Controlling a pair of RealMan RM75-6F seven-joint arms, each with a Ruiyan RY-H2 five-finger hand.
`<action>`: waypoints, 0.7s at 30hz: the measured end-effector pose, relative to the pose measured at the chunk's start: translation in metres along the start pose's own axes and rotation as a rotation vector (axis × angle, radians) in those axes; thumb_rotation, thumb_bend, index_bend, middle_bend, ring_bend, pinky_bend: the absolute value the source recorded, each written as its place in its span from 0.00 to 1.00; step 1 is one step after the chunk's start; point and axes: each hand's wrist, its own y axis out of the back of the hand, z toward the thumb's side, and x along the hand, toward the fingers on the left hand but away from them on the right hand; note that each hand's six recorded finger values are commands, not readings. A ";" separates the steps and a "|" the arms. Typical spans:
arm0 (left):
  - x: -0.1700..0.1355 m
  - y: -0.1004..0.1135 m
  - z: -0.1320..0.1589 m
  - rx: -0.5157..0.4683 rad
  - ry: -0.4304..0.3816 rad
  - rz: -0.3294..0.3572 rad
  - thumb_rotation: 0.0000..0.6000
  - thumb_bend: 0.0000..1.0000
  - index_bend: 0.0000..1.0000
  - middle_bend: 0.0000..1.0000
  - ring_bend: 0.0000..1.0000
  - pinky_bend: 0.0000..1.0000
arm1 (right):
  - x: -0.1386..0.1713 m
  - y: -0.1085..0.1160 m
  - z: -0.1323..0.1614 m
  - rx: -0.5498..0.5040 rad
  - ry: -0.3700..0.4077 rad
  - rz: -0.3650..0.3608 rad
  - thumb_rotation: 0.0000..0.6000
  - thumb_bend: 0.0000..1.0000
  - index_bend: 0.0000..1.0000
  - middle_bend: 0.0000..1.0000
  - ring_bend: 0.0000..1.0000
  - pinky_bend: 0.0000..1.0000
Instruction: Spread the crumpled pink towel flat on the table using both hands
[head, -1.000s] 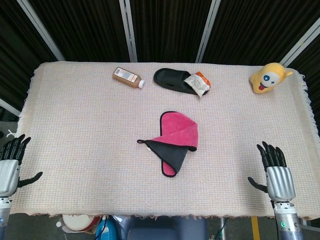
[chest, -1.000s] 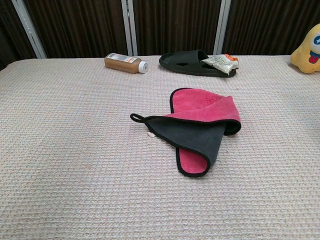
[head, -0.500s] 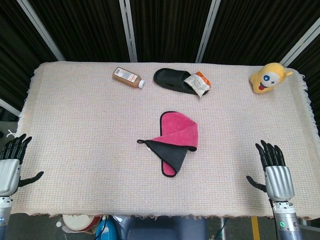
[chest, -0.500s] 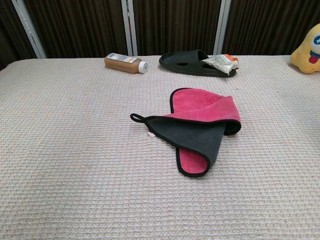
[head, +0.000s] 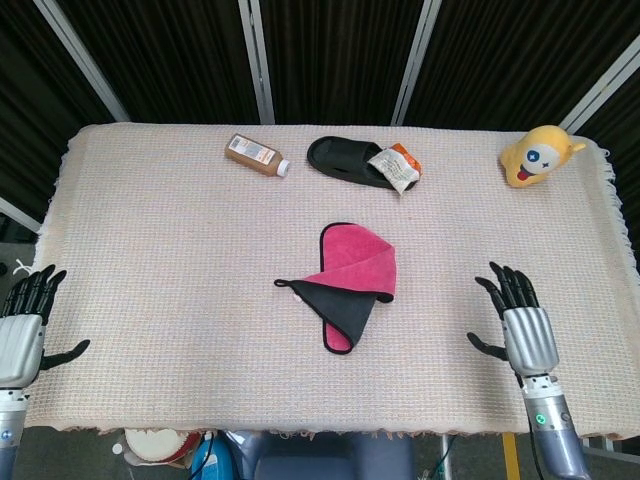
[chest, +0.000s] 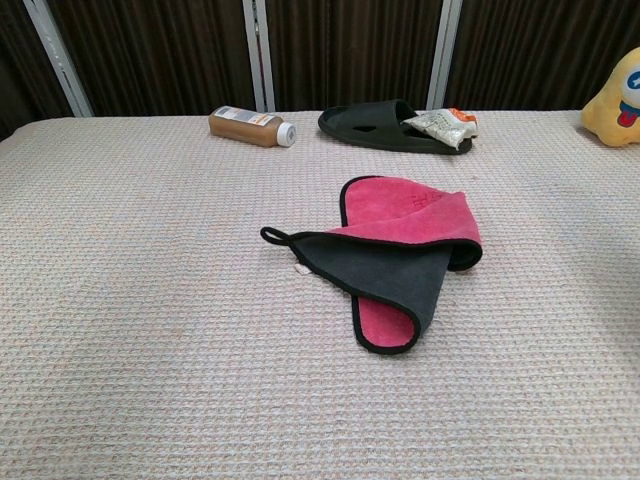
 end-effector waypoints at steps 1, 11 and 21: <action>0.001 0.000 0.001 0.000 -0.001 0.001 1.00 0.01 0.00 0.00 0.00 0.00 | -0.007 -0.005 0.007 0.000 0.007 0.013 1.00 0.15 0.20 0.08 0.04 0.08; 0.004 0.005 0.001 -0.011 0.002 0.015 1.00 0.01 0.00 0.00 0.00 0.00 | -0.048 -0.052 0.064 -0.080 0.021 0.087 1.00 0.15 0.20 0.08 0.04 0.08; 0.009 0.003 -0.001 -0.027 0.010 0.007 1.00 0.01 0.00 0.00 0.00 0.00 | -0.069 -0.077 0.096 -0.106 0.024 0.092 1.00 0.15 0.22 0.10 0.04 0.08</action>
